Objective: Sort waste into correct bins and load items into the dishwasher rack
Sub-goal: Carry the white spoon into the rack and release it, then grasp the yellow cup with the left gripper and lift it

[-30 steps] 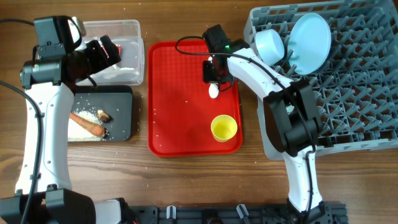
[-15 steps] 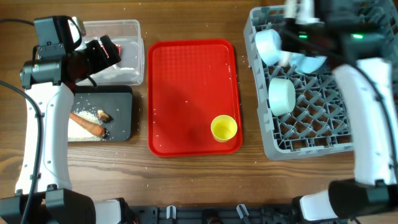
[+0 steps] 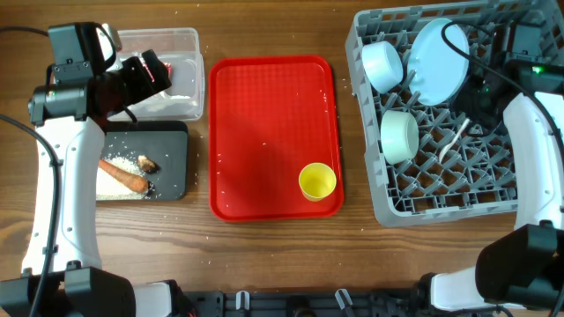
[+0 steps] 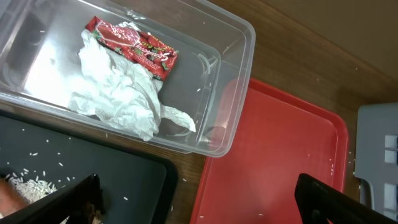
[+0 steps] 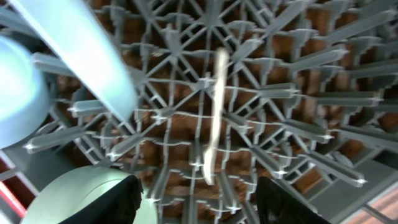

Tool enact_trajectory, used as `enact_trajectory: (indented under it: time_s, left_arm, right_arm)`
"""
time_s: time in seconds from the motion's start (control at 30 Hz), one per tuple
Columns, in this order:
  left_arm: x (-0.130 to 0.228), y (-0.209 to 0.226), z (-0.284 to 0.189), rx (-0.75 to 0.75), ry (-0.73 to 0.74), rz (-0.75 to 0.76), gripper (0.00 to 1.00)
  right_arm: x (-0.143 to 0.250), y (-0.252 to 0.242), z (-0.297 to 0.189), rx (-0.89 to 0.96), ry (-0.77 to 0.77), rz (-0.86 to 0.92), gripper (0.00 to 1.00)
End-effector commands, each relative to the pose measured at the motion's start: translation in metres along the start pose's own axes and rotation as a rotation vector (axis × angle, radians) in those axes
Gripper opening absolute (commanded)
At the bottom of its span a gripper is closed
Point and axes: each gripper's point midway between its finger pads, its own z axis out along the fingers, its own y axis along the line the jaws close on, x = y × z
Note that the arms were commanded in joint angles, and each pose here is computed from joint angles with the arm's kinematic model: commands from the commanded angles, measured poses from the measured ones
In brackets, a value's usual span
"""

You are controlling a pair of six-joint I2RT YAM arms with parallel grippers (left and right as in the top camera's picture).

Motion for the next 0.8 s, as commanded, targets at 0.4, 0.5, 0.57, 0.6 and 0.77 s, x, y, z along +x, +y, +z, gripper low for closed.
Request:
enact_trajectory:
  time_s: [0.4,0.5,0.57,0.6,0.77]
  left_arm:
    - [-0.004,0.001,0.000,-0.003,-0.008,-0.001,1.00]
    - [-0.005,0.000,0.000,0.004,-0.010,0.000,1.00]
    - [-0.005,-0.002,0.000,0.012,-0.010,-0.004,1.00]
    - [-0.004,-0.004,0.000,0.028,-0.005,-0.004,1.00]
    - [0.042,-0.083,0.000,0.369,0.178,0.141,0.95]
  right_arm:
    - [0.088,0.163,-0.045,-0.484,0.101,-0.525,0.64]
    - [0.072,0.153,-0.055,-0.484,0.061,-0.510,0.64]
    - [0.059,0.139,-0.069,-0.488,0.010,-0.473,0.65]
    - [0.050,0.130,-0.077,-0.488,-0.026,-0.447,0.65]
    - [0.006,0.056,-0.103,-0.433,-0.163,-0.223,0.74]
